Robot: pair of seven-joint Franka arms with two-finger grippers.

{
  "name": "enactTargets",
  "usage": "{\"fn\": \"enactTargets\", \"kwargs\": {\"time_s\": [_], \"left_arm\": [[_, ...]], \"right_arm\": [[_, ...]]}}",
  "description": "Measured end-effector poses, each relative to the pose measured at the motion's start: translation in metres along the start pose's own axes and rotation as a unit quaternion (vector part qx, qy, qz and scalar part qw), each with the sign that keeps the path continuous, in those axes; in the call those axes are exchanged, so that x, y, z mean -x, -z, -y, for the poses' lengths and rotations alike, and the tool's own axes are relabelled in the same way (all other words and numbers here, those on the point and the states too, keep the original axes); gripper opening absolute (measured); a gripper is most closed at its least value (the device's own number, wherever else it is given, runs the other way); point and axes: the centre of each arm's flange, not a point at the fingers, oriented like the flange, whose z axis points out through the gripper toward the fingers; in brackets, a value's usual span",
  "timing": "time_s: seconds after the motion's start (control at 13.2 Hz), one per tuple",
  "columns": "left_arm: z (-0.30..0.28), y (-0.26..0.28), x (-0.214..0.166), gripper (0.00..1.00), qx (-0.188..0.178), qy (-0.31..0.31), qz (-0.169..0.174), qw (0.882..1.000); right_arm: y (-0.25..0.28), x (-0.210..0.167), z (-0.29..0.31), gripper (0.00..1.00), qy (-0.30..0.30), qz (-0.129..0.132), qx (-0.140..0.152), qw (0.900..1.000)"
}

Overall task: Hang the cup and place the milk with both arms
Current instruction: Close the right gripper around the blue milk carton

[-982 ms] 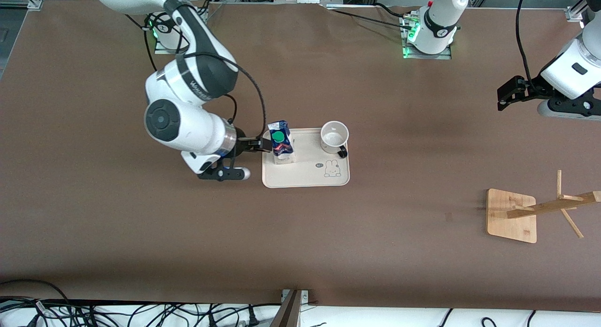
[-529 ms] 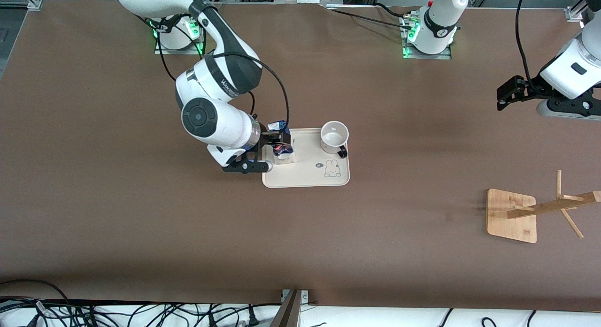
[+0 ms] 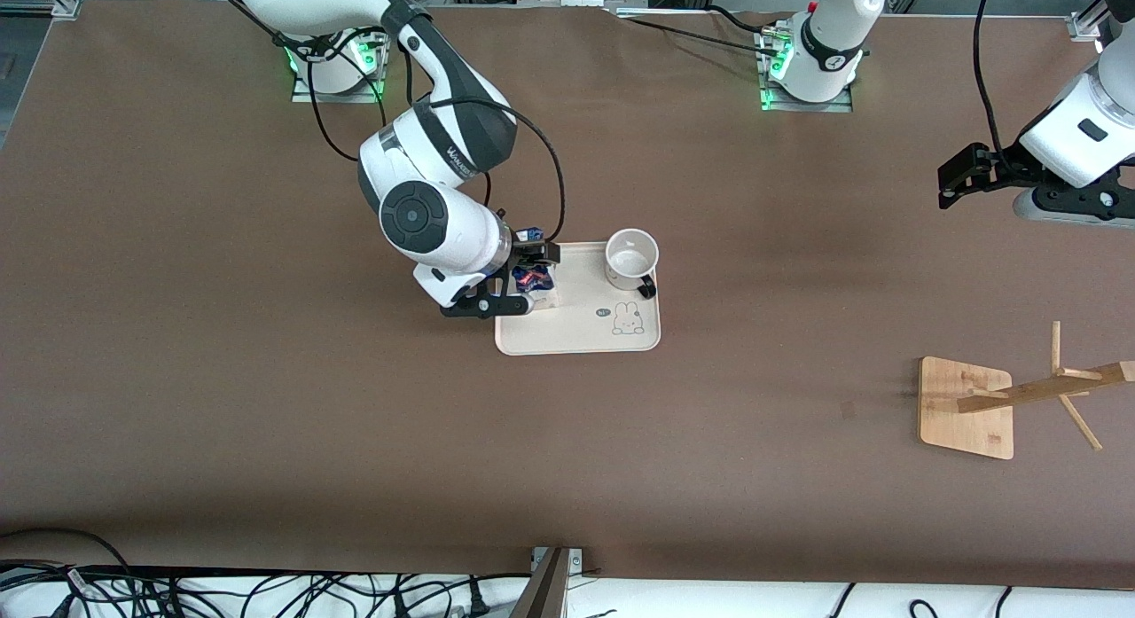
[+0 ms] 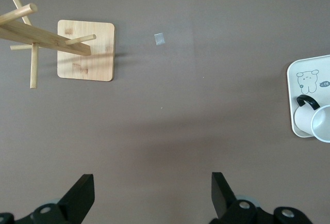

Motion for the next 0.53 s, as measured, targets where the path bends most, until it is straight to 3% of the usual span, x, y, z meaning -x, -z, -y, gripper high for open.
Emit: {"fn": "enactTargets", "kwargs": {"time_s": [0.53], "left_arm": [[0.000, 0.000, 0.000, 1.00, 0.000, 0.000, 0.000, 1.000]], "right_arm": [[-0.017, 0.009, 0.014, 1.00, 0.018, 0.006, 0.014, 1.000]]}}
